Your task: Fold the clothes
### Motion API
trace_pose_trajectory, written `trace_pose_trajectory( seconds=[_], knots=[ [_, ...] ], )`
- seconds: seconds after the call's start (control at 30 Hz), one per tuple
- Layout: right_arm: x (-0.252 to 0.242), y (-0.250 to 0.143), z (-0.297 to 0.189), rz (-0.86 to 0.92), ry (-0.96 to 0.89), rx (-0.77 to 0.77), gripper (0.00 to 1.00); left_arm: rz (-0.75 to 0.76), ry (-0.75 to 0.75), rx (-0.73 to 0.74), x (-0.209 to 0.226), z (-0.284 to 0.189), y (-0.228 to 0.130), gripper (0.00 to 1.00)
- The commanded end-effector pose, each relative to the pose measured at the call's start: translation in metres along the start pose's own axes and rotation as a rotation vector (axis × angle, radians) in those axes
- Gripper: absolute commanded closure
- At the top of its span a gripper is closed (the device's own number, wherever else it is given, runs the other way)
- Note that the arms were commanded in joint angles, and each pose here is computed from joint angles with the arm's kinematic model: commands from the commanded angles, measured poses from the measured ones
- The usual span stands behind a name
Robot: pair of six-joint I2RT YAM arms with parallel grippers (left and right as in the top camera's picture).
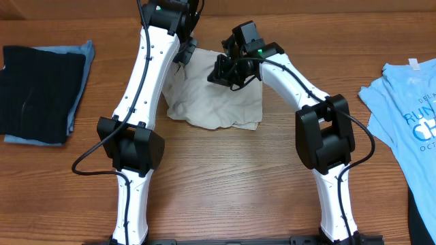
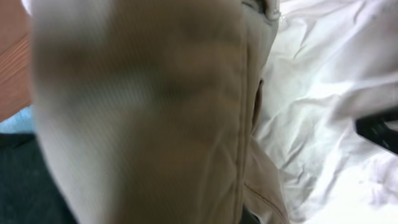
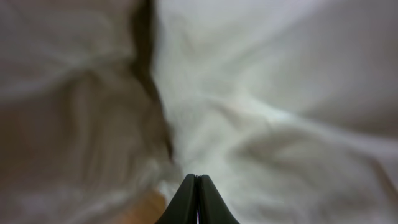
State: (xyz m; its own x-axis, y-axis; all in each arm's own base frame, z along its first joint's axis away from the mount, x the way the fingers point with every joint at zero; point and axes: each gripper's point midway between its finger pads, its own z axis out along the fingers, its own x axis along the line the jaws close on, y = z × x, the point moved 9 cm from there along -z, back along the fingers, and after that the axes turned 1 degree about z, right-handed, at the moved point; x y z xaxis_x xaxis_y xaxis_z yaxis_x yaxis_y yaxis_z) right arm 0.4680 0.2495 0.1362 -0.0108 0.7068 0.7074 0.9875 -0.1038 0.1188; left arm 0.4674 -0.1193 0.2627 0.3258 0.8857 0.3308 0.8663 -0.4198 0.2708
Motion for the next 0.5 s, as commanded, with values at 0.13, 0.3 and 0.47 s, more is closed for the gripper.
trace_pose_trajectory(
  seconds=[0.13,0.3,0.47],
  knots=[
    [0.021,-0.016,0.047,-0.021,0.006,-0.032,0.96,-0.052,-0.011,-0.087,0.007,-0.039,0.001,0.96],
    [0.017,-0.038,0.088,-0.02,-0.053,-0.009,0.96,-0.074,-0.009,-0.108,0.01,-0.048,0.0,0.96],
    [0.022,-0.062,0.125,-0.009,-0.038,0.034,0.96,-0.08,-0.04,-0.146,0.002,-0.061,0.001,0.96]
  ],
)
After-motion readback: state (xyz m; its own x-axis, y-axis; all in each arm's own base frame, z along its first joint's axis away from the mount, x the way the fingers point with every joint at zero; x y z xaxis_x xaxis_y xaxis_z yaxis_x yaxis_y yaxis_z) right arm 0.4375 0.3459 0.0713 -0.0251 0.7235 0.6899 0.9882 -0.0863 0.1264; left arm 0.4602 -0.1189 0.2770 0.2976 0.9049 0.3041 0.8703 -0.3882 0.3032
